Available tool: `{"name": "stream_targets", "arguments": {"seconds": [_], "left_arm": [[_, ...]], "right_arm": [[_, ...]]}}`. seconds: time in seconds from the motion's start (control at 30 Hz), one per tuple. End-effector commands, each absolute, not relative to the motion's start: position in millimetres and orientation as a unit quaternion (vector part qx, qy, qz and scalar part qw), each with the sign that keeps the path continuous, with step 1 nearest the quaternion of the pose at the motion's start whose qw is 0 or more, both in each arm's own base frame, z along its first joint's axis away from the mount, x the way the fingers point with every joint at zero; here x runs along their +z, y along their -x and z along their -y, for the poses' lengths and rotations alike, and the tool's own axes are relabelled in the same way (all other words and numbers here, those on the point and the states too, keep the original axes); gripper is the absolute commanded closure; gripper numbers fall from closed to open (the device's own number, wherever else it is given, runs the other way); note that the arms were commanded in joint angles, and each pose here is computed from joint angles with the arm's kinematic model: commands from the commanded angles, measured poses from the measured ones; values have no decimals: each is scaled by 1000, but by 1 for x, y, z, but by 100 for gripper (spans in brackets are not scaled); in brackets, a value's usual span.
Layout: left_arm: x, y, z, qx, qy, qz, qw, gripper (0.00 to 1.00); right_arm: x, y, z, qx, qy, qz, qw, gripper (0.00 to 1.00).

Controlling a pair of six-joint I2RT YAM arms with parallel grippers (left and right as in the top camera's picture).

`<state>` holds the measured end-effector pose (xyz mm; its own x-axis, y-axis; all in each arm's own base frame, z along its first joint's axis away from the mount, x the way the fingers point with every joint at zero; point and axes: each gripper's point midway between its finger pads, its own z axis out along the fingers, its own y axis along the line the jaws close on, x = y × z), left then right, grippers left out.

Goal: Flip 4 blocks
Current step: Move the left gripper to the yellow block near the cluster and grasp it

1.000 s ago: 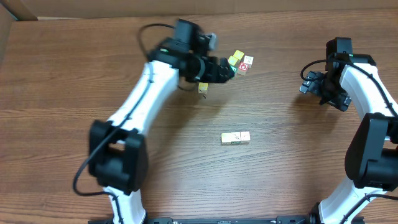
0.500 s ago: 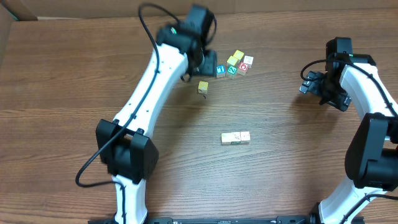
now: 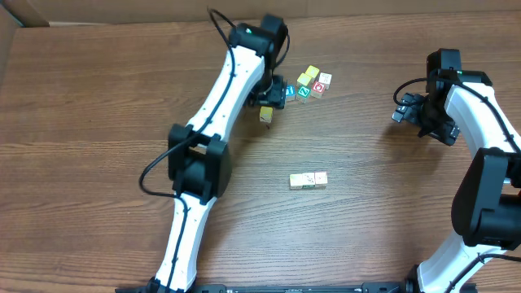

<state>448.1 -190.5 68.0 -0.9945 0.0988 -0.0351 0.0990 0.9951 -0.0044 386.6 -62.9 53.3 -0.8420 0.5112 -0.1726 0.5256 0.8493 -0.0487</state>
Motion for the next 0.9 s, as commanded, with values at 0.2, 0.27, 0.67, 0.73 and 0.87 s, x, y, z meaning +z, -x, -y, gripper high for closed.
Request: {"name": "stream_targets", "arguments": {"seconds": [0.2,0.27,0.67,0.73,0.87], "left_arm": [[58,-453,201,-20,-69,-997,19,52],[57,-455,203,-21,-70,-997,25,60],[43,-462,207,6,-56,-997,48,52],[41,-462,204,15,-56,-997,48,49],[35,-459,196,33,-56,-997,43,48]], "right_arm": [[69,-394,65,-49,-269,-957,101,0],[69,-394,65,-49,-269,-957,101,0],[69,-394,65,-49,-269,-957,101,0],[69,-394,65,-49,-269,-957,101,0],[69,-394,65,-49,-269,-957,101,0]]}}
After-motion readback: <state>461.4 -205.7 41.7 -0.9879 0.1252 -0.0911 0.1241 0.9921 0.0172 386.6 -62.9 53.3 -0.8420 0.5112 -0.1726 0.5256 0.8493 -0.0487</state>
